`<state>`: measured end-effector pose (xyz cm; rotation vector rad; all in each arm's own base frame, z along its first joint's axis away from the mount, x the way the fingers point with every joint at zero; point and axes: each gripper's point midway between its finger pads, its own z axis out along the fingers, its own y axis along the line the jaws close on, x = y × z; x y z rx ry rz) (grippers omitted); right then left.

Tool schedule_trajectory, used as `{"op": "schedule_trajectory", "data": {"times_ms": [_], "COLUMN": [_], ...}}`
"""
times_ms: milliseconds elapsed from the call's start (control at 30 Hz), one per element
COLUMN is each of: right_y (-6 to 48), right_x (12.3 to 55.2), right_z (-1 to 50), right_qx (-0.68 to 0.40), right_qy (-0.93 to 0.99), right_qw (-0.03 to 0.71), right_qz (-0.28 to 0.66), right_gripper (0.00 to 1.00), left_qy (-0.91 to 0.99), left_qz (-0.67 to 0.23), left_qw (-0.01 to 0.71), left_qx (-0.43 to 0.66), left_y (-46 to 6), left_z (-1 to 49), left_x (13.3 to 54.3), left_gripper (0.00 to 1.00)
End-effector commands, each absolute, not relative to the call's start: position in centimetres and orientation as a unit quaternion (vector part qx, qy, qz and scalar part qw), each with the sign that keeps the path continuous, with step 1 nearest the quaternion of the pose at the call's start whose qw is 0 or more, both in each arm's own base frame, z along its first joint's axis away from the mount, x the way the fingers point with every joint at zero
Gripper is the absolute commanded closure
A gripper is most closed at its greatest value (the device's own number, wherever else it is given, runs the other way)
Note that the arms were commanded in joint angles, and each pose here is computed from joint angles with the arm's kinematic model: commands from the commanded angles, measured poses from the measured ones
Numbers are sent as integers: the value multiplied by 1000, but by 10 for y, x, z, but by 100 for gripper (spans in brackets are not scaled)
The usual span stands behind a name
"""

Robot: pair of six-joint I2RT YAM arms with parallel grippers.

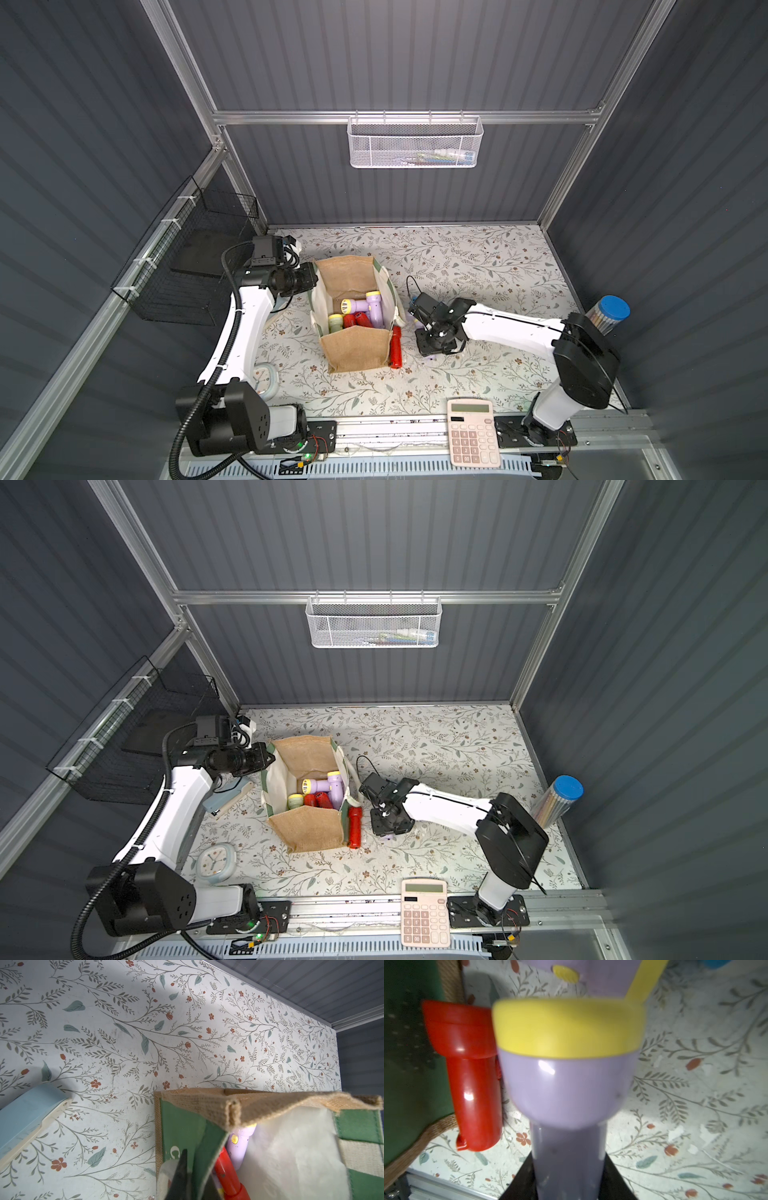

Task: Put the flashlights into the tote bags
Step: Pick up the flashlight from the center of the board.

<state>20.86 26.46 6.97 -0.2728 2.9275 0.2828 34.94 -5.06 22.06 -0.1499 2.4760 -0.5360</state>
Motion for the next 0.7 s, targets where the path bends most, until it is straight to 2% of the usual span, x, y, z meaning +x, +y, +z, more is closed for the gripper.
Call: {"op": "schedule_trajectory", "data": {"times_ms": [0,133,367,567,667], "right_y": [241,227,215,245,271], "right_x": [212,222,250,275,284], "right_z": [87,117,202,285,315], "right_qx": [-66,-50,-41,-64,-81], "right_qy": [988,983,961,922,904], "right_qw": [127,168,266,351,371], "right_qz": [63,52,72,150,199], "right_gripper": [80,80,79,79,79], "left_qy": [921,920,918,912,912], "left_qz": [-219,-229,-239,-272,-278], "left_qw": [318,316,316,305,300], "left_qx": [-46,-39,-32,-15,-12], "left_y": [-55,-59,-63,-75,-77], "left_z": [233,234,235,235,233], "left_x": [352,351,349,348,348], "left_gripper": [100,100,100,100,100]}}
